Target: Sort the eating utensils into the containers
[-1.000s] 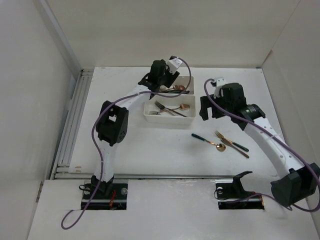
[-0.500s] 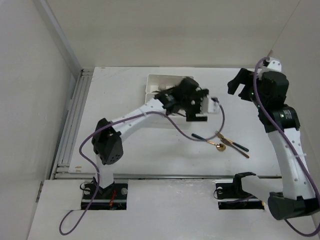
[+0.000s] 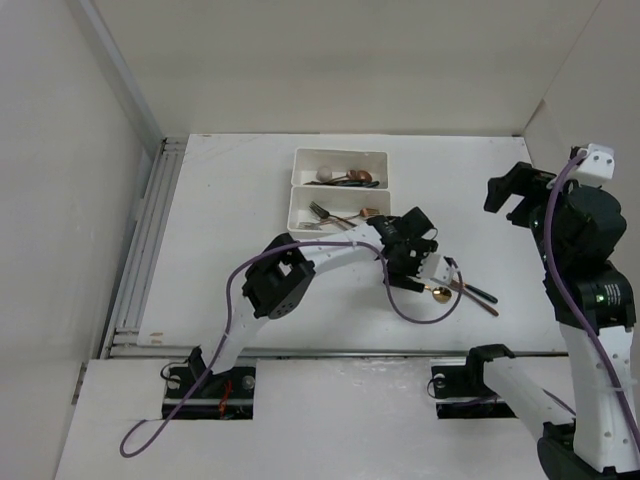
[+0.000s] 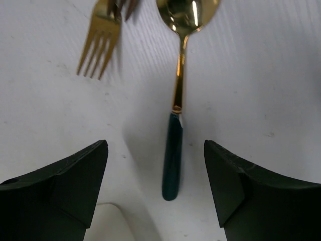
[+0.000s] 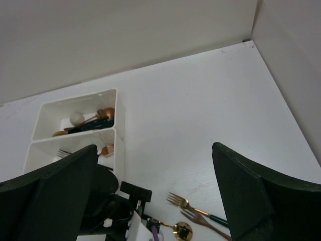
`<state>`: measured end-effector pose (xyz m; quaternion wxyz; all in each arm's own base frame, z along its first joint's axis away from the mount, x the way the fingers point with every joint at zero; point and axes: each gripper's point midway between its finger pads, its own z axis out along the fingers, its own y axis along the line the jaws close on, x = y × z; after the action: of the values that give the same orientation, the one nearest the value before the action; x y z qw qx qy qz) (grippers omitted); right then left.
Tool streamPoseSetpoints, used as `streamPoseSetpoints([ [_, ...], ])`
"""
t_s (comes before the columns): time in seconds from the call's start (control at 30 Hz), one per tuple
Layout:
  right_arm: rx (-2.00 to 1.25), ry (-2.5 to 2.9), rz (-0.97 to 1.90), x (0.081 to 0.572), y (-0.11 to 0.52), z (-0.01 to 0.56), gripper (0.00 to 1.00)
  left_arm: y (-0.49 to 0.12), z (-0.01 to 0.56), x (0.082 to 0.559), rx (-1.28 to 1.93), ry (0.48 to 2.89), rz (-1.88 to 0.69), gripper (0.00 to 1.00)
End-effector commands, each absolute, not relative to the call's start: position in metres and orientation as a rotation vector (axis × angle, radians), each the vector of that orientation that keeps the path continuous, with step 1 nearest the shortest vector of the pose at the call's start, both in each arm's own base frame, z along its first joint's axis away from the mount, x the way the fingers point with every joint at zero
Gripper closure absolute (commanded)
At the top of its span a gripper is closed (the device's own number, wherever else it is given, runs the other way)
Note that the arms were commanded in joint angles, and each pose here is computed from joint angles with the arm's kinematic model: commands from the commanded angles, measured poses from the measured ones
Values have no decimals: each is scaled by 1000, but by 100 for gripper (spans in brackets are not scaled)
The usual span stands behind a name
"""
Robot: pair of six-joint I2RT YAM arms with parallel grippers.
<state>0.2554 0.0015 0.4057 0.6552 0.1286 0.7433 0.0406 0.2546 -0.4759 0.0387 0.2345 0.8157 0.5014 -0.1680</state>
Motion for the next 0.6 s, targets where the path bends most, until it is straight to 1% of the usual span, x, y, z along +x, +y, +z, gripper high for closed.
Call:
streamPoseSetpoints([
  [0.0, 243, 1696, 57, 248, -1, 408, 0, -489, 43, 251, 2270, 1328, -465, 26],
  [0.03, 227, 1695, 44, 246, -2, 411, 0, -495, 49, 253, 2276, 1301, -473, 28],
  [0.07, 218, 1688, 56, 243, 0, 413, 0, -485, 32, 246, 2343, 1340, -491, 30],
  [0.13, 210, 1672, 52, 239, -1, 421, 0, -478, 23, 240, 2400, 1355, -511, 34],
  [0.17, 210, 1672, 52, 239, -1, 421, 0, -468, 18, 231, 2460, 1360, -540, 41],
  [0.23, 202, 1673, 45, 239, -1, 421, 0, -457, 16, 223, 2517, 1354, -558, 45],
  [0.3, 195, 1663, 40, 236, -2, 423, 0, -443, 12, 211, 2581, 1362, -602, 49],
  [0.43, 195, 1654, 42, 237, -2, 426, 0, -415, 0, 196, 2700, 1413, -632, 50],
  [0.5, 196, 1644, 44, 237, -2, 428, 0, -411, -4, 196, 2718, 1429, -621, 64],
  [0.57, 195, 1653, 42, 238, -2, 425, 0, -410, -12, 194, 2711, 1486, -625, 81],
])
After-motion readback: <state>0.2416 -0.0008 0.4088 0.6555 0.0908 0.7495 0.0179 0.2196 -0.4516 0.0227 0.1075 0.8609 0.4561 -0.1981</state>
